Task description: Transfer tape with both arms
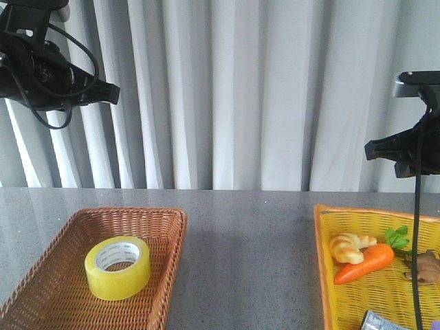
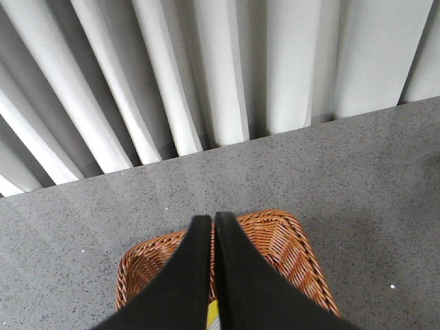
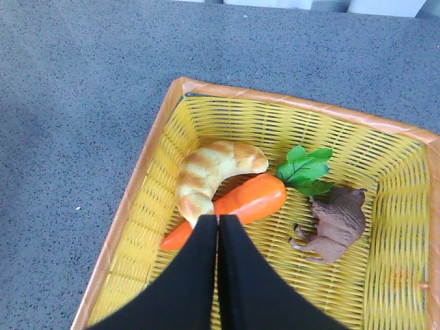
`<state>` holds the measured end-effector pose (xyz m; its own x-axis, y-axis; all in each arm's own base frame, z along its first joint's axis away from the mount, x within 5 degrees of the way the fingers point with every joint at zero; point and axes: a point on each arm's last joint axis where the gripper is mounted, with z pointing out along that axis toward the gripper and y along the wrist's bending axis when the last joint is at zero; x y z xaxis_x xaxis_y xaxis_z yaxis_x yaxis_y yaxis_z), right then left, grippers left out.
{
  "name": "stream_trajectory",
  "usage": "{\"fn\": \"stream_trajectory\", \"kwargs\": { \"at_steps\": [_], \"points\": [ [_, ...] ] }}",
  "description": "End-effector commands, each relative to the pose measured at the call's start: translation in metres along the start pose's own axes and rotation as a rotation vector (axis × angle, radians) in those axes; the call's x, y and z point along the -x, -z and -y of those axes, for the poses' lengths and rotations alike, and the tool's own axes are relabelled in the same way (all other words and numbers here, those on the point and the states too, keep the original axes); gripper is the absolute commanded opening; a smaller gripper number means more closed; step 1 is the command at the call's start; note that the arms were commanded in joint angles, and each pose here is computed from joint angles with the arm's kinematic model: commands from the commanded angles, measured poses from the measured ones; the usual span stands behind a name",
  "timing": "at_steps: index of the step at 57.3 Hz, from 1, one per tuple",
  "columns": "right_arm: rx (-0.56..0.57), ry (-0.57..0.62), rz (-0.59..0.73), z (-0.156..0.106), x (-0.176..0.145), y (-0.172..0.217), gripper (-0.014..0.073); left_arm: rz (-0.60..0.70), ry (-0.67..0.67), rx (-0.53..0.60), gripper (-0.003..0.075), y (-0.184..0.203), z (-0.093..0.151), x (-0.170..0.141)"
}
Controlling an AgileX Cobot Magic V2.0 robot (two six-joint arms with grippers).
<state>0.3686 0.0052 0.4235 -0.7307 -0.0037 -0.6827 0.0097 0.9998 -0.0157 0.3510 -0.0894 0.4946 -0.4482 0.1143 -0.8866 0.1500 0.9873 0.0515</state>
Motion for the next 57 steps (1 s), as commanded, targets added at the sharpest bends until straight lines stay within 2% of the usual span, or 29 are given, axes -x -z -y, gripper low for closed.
{"fn": "stream_trajectory", "kwargs": {
  "at_steps": [1, 13, 23, 32, 41, 57],
  "points": [
    [-0.005, -0.002, 0.113, 0.003, 0.01, 0.024, -0.0007, 0.127, 0.009, -0.008, -0.0006, 0.024, -0.001, 0.017],
    [-0.005, -0.002, 0.113, 0.003, 0.01, 0.024, -0.0007, 0.21, 0.045, -0.076, -0.0006, 0.067, -0.002, 0.021],
    [-0.005, -0.002, 0.113, 0.003, 0.01, 0.024, -0.0007, 0.311, 0.018, -0.085, -0.0006, 0.1, -0.006, -0.008],
    [-0.005, -0.002, 0.113, 0.003, 0.01, 0.024, -0.0007, 0.486, 0.011, -0.113, -0.0006, 0.12, -0.007, -0.062],
    [-0.005, -0.002, 0.113, 0.003, 0.01, 0.024, -0.0007, 0.633, 0.013, -0.139, -0.0006, 0.135, -0.008, -0.137],
    [-0.005, -0.002, 0.113, 0.003, 0.01, 0.024, -0.0007, 0.613, 0.13, -0.064, -0.0005, 0.153, -0.025, -0.255]
  ]
}}
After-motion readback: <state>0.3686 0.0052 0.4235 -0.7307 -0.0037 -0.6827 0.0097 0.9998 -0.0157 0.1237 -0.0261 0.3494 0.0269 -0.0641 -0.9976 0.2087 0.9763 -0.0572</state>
